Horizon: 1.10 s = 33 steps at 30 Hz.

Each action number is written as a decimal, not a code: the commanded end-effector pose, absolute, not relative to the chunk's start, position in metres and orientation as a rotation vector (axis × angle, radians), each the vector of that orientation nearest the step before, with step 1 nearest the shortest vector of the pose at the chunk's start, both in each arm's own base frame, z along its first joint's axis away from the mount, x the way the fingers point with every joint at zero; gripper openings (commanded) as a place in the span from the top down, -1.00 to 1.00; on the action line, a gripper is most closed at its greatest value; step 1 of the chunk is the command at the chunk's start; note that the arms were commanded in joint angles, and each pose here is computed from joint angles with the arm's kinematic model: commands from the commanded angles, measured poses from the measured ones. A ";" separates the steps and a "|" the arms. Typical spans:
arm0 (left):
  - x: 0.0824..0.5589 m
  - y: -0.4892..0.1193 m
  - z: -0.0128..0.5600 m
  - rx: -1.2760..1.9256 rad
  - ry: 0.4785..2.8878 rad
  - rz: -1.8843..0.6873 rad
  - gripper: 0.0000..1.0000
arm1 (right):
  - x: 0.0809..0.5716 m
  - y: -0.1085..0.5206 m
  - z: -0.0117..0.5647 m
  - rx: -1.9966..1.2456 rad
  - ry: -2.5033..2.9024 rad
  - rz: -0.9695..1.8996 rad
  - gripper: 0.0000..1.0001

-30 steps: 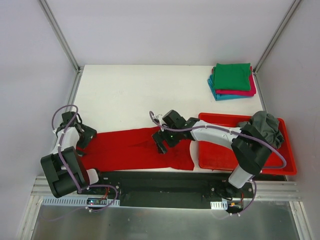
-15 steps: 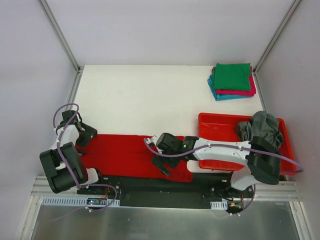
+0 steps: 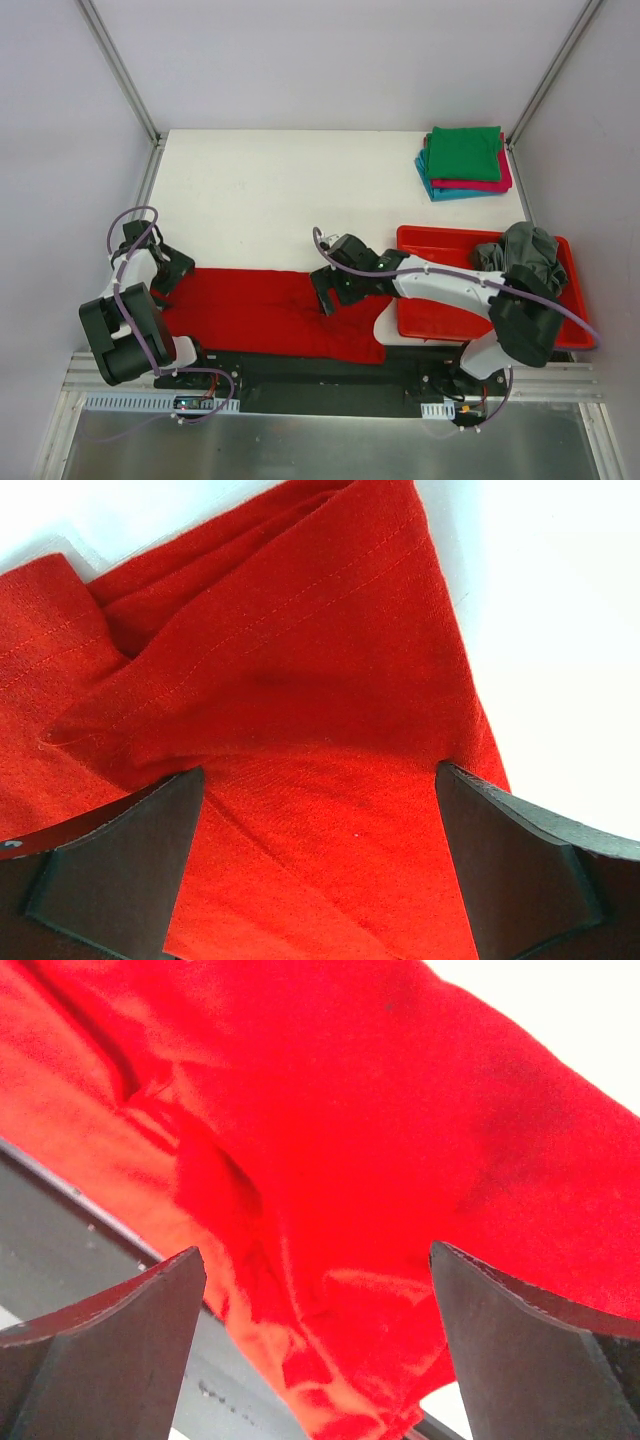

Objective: Fold and stack the t-shirts
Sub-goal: Rotate the tshirt 90 degrees

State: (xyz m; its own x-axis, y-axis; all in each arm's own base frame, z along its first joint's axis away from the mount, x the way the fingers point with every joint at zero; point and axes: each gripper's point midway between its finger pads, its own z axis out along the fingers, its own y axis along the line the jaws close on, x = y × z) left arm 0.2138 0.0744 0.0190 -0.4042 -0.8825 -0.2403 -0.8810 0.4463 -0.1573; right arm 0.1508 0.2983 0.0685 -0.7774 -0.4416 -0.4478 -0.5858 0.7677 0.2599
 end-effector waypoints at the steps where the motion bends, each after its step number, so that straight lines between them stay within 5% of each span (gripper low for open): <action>1: 0.219 0.066 0.009 -1.518 2.429 -0.087 -0.98 | 0.164 0.311 0.048 -0.657 2.716 0.664 -0.92; 12: 0.224 0.070 0.009 -1.523 2.429 -0.071 -0.98 | 0.268 0.291 -0.002 -0.277 2.907 0.764 -0.92; 25: 0.211 0.055 0.007 -1.620 2.374 -0.127 -0.98 | 0.470 0.301 0.013 0.017 2.801 0.752 -0.92; 29: 0.203 0.045 0.015 -1.601 2.302 -0.173 -0.98 | 0.520 0.314 0.039 -0.055 2.635 0.775 -0.92; 33: 0.196 0.071 0.039 -1.577 2.177 0.010 -0.98 | 0.517 0.332 0.107 -0.246 2.473 0.867 -0.92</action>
State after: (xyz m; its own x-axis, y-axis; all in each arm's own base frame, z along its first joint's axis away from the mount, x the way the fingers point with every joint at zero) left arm 0.2148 0.0578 0.0302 -0.3097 -0.9063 -0.2877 -0.8648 0.3942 -0.3108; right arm 0.5121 0.3356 0.0560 -0.9230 0.0598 -0.3801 -0.1910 0.7863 0.5876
